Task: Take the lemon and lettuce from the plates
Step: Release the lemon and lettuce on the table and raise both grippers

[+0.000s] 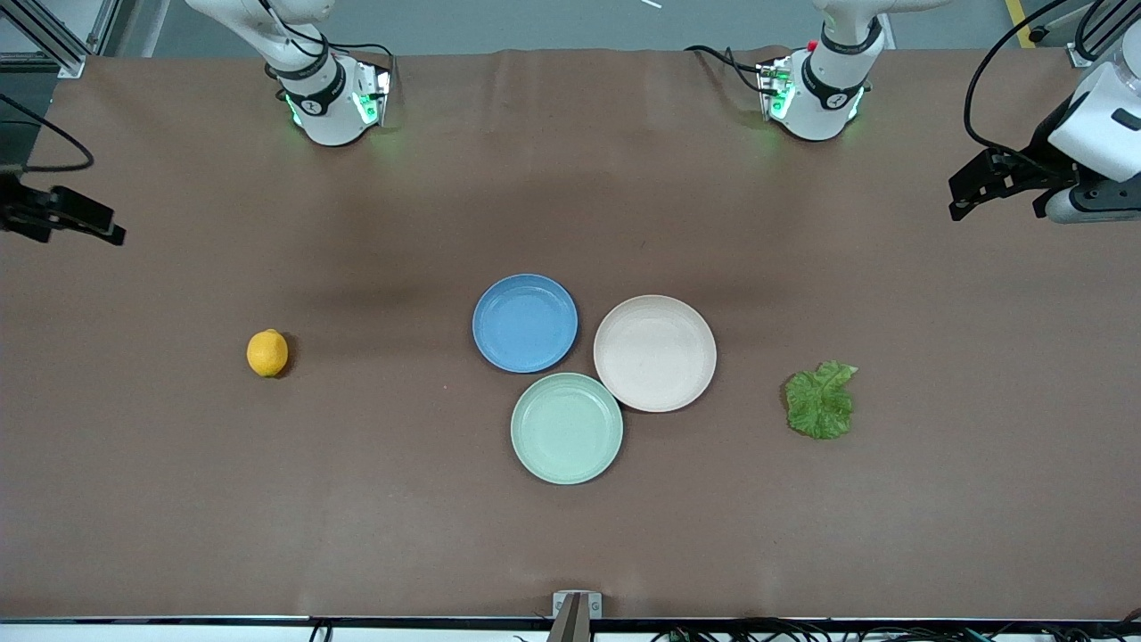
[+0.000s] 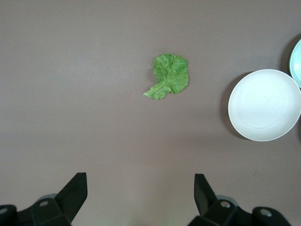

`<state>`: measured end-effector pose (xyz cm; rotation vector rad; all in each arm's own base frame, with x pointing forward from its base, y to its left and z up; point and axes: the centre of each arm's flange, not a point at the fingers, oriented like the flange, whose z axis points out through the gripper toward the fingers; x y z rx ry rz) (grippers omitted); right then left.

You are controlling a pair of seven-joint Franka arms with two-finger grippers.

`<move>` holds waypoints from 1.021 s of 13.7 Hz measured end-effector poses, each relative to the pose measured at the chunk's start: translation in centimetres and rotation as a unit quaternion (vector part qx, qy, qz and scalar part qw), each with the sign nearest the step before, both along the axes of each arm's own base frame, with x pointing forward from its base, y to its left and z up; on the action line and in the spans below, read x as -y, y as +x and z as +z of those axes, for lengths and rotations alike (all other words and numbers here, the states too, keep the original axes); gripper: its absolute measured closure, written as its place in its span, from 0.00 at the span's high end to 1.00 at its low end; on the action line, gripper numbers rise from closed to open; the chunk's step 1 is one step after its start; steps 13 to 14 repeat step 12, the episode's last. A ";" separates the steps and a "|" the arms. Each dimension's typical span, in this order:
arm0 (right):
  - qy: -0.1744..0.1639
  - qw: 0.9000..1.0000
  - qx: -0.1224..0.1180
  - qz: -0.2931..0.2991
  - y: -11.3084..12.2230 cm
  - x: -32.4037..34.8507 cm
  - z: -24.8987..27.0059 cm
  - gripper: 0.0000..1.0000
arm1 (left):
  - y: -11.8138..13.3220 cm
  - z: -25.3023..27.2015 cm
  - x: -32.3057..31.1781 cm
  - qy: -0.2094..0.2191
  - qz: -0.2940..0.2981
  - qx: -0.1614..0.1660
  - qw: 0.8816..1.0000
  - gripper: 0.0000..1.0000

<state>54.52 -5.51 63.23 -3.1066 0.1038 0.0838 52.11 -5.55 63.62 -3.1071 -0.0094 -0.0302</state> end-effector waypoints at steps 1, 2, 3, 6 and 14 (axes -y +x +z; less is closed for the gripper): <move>-0.001 1.000 0.008 0.000 0.1 0.0 0.7 1.00 | 0.1 0.0 0.0 0.000 0.000 0.001 1.000 1.00; -0.001 1.000 0.012 0.000 0.1 0.0 1.1 1.00 | 0.3 0.0 -0.1 -0.001 0.000 0.002 1.000 1.00; -0.002 1.000 0.014 0.000 0.3 0.0 1.3 1.00 | 0.4 0.0 -0.1 -0.001 0.001 0.003 1.000 1.00; -0.003 1.000 0.020 0.000 0.6 0.1 1.7 1.00 | 0.9 0.3 -0.2 -0.003 0.002 0.008 1.000 1.00; -0.007 0.999 0.035 -0.005 0.7 0.5 3.2 1.00 | 1.1 0.8 -0.2 -0.004 0.001 0.013 1.000 1.00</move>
